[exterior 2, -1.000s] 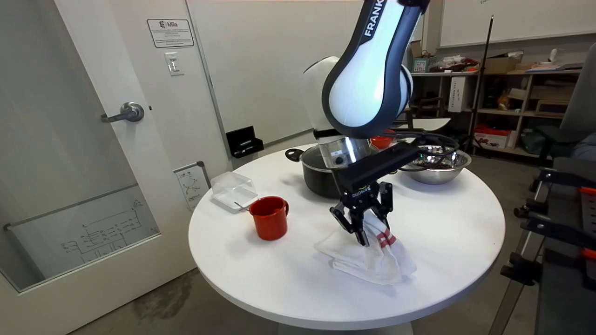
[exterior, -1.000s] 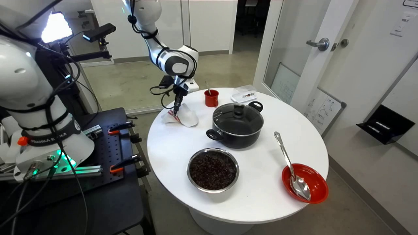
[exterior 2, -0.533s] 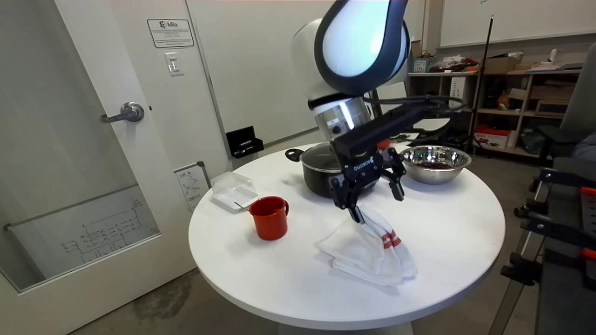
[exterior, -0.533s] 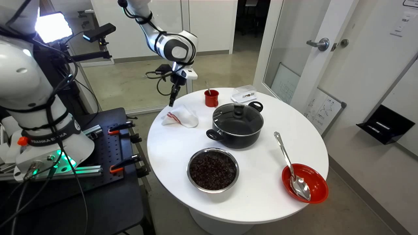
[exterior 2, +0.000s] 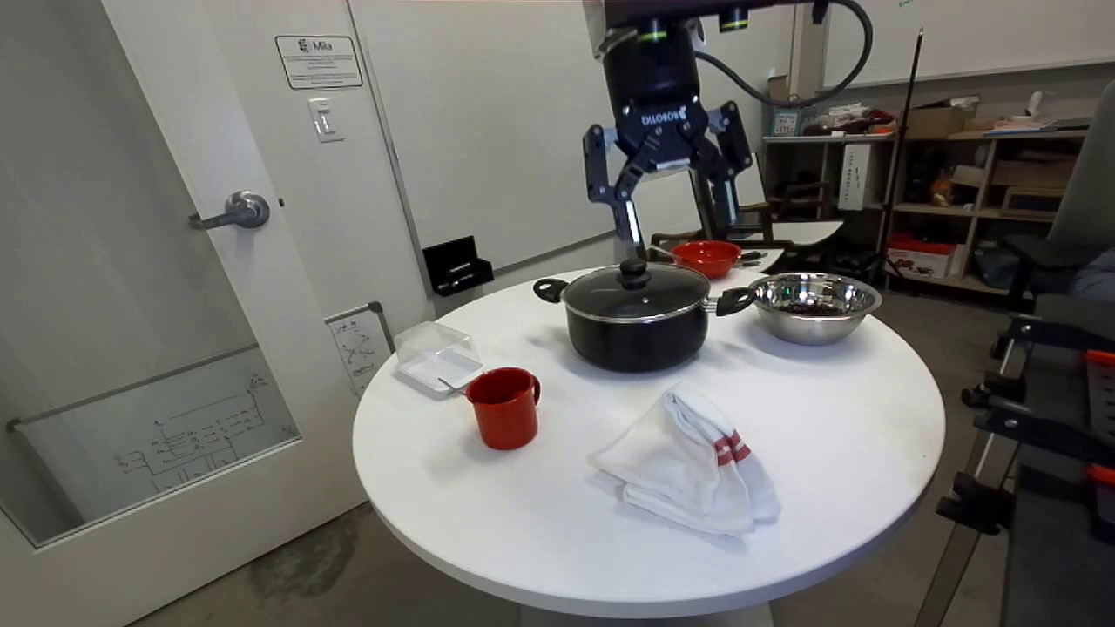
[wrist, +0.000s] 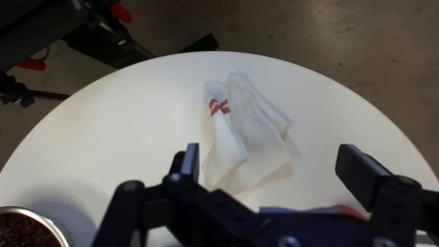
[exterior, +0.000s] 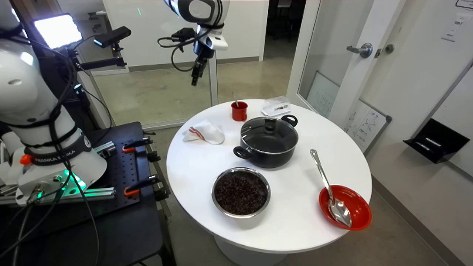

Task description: Use the towel to wipe the top of the pot

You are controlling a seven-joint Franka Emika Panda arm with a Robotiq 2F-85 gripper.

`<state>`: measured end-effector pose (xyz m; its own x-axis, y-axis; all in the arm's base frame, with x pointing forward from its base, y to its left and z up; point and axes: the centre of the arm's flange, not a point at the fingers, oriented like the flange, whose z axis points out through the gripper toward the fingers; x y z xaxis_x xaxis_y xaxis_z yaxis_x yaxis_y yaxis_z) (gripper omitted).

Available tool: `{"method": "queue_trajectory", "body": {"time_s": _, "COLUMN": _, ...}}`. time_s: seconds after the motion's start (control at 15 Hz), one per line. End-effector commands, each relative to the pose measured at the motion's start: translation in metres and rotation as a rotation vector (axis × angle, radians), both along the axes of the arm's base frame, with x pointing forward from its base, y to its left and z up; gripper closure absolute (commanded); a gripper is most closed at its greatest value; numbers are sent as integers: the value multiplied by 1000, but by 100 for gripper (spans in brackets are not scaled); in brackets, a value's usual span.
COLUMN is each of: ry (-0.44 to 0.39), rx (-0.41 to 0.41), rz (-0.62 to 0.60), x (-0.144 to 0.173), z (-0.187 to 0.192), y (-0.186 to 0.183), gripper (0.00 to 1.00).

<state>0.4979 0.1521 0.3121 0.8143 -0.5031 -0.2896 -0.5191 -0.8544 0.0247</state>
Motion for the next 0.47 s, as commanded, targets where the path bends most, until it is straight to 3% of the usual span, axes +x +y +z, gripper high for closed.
{"method": "queue_trajectory", "body": {"time_s": 0.0, "ry": -127, "rx": 47, "rz": -148, "x": 18, "z": 25, "y": -13, "gripper": 0}}
{"method": "queue_trajectory", "body": {"time_s": 0.07, "ry": -146, "rx": 46, "rz": -205, "x": 25, "z": 23, "y": -16, "gripper": 0}}
{"method": "queue_trajectory", "body": {"time_s": 0.13, "ry": -112, "rx": 44, "rz": -121, "x": 17, "z": 30, "y": -18, "gripper": 0}}
{"method": "queue_trajectory", "body": {"time_s": 0.4, "ry": -138, "rx": 39, "rz": -178, "x": 24, "z": 25, "y": -22, "gripper": 0}}
